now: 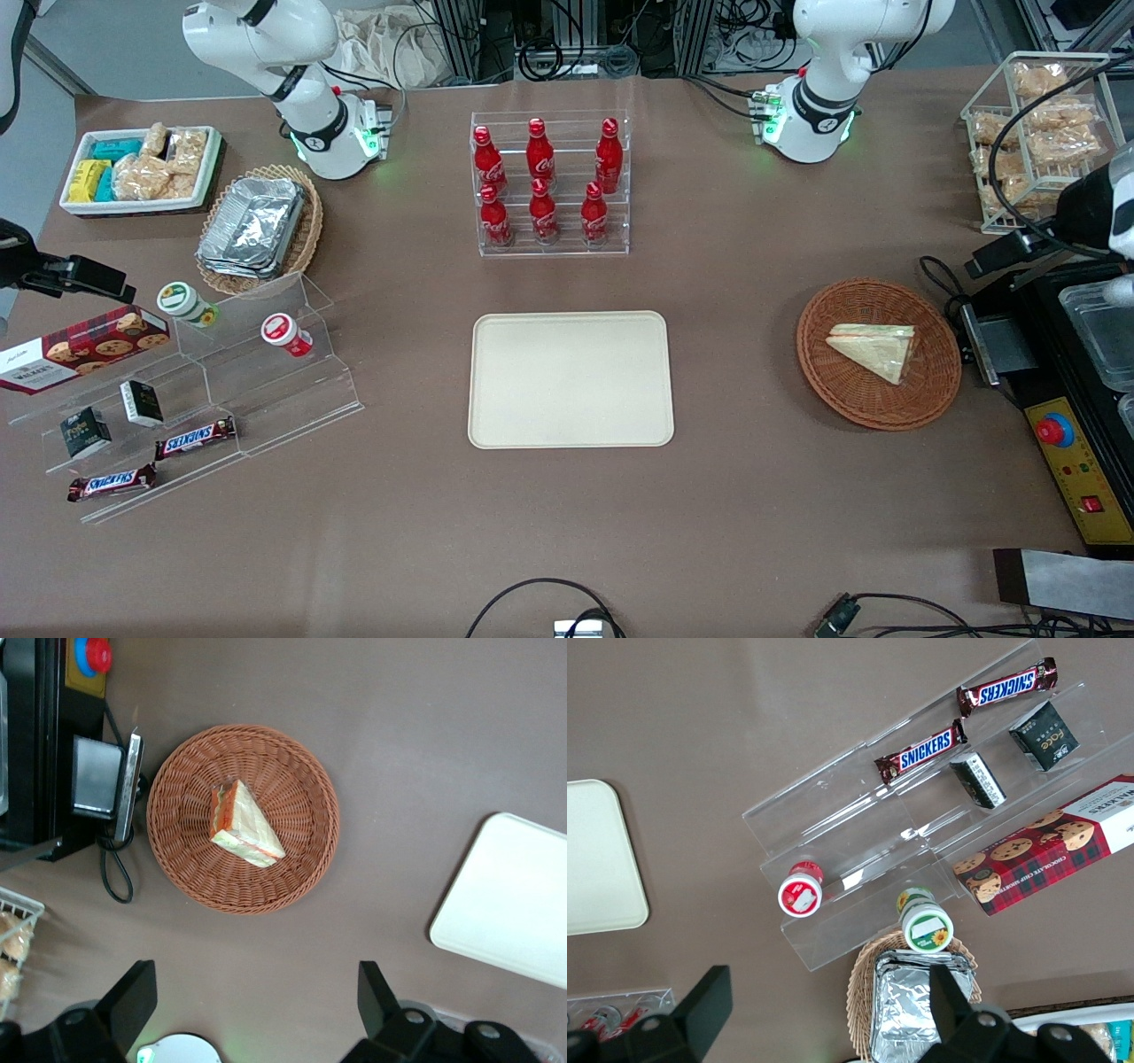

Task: Place sandwich from basket to tray
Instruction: 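Move the left gripper over the sandwich in the wicker basket, then lower the open left gripper around the wrapped sandwich and close it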

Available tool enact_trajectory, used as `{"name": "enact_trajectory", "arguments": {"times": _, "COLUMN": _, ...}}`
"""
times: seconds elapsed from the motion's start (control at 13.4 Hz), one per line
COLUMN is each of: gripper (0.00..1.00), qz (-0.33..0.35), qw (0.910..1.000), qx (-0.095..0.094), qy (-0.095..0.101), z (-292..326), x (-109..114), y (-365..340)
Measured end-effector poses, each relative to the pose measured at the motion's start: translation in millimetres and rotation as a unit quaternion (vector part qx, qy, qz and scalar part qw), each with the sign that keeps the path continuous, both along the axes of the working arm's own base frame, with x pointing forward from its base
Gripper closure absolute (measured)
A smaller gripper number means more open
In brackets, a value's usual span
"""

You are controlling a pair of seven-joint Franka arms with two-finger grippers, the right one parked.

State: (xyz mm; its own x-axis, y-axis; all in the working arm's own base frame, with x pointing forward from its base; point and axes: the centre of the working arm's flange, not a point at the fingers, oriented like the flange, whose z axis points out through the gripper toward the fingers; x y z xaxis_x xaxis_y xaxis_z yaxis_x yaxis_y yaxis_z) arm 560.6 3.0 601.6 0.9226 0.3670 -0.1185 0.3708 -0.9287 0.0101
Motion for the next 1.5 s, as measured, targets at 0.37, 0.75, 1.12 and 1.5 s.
{"name": "enact_trajectory", "arguments": {"times": 0.37, "gripper": 0.0, "qz": 0.102, "qw": 0.9947, "qx": 0.009, "qy": -0.012, "z": -55.4, "x": 8.8, "y": 7.5}}
{"name": "enact_trajectory", "arguments": {"times": 0.75, "gripper": 0.0, "qz": 0.186, "qw": 0.9813, "qx": 0.01, "qy": -0.049, "z": -131.1, "x": -20.8, "y": 30.4}}
{"name": "enact_trajectory", "arguments": {"times": 1.12, "gripper": 0.0, "qz": 0.237, "qw": 0.9681, "qx": 0.008, "qy": -0.081, "z": -195.6, "x": -50.8, "y": 30.9}}
{"name": "enact_trajectory", "arguments": {"times": 1.5, "gripper": 0.0, "qz": 0.258, "qw": 0.9609, "qx": 0.008, "qy": -0.1, "z": -249.5, "x": -73.0, "y": 38.1}}
